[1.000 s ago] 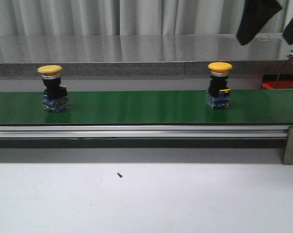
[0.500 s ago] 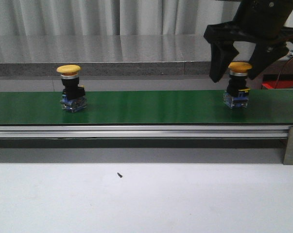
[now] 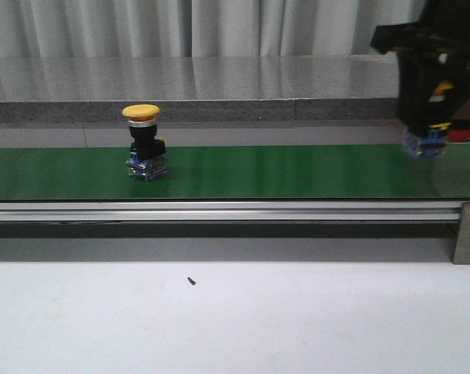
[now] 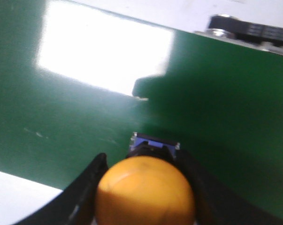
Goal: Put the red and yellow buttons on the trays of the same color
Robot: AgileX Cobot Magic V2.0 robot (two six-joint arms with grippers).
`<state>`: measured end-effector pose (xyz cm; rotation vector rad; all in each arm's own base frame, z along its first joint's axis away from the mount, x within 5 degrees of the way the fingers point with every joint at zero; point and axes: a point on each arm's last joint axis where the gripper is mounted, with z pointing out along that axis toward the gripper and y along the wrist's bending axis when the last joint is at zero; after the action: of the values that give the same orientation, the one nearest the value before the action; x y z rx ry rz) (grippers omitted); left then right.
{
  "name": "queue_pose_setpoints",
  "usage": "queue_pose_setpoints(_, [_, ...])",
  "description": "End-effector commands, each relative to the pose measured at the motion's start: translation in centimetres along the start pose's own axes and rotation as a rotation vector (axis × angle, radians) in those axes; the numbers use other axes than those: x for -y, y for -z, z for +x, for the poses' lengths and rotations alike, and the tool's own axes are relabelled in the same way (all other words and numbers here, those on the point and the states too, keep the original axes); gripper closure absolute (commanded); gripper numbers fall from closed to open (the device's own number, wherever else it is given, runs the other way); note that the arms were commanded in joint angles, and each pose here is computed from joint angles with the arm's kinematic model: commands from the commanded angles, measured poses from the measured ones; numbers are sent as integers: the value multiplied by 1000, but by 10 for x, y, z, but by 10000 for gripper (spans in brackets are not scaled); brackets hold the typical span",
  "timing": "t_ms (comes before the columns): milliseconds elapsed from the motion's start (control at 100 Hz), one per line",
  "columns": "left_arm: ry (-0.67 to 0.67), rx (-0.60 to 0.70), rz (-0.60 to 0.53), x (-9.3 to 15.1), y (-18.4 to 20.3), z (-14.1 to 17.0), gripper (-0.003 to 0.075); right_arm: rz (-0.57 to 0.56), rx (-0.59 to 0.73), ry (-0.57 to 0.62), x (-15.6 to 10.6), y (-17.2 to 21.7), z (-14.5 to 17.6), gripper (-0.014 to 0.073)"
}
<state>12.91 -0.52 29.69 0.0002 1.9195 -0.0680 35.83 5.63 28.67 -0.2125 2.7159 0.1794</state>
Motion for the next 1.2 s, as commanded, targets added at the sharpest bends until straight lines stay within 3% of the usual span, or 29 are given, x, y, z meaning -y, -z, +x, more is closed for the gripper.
queue_pose_setpoints(0, [1, 112, 5, 1, 4, -16, 740, 39, 122, -50, 22, 47, 2, 432])
queue_pose_setpoints(180, [1, 112, 5, 1, 4, -16, 739, 134, 136, -220, 82, 68, 37, 432])
queue_pose_setpoints(340, [1, 112, 5, 1, 4, -16, 740, 183, 93, -366, 122, 55, 74, 432])
queue_pose_setpoints(570, [1, 116, 5, 1, 4, -17, 740, 201, 133, -423, 137, 26, 96, 432])
queue_pose_setpoints(930, [1, 118, 4, 1, 4, -17, 740, 172, 37, -450, 149, -23, 96, 424])
queue_pose_setpoints(1020, [1, 118, 4, 1, 4, -17, 740, 167, 24, -452, 149, -25, 97, 335])
queue_pose_setpoints(1190, [1, 118, 4, 1, 4, -17, 740, 170, 39, -437, 147, -11, 92, 4])
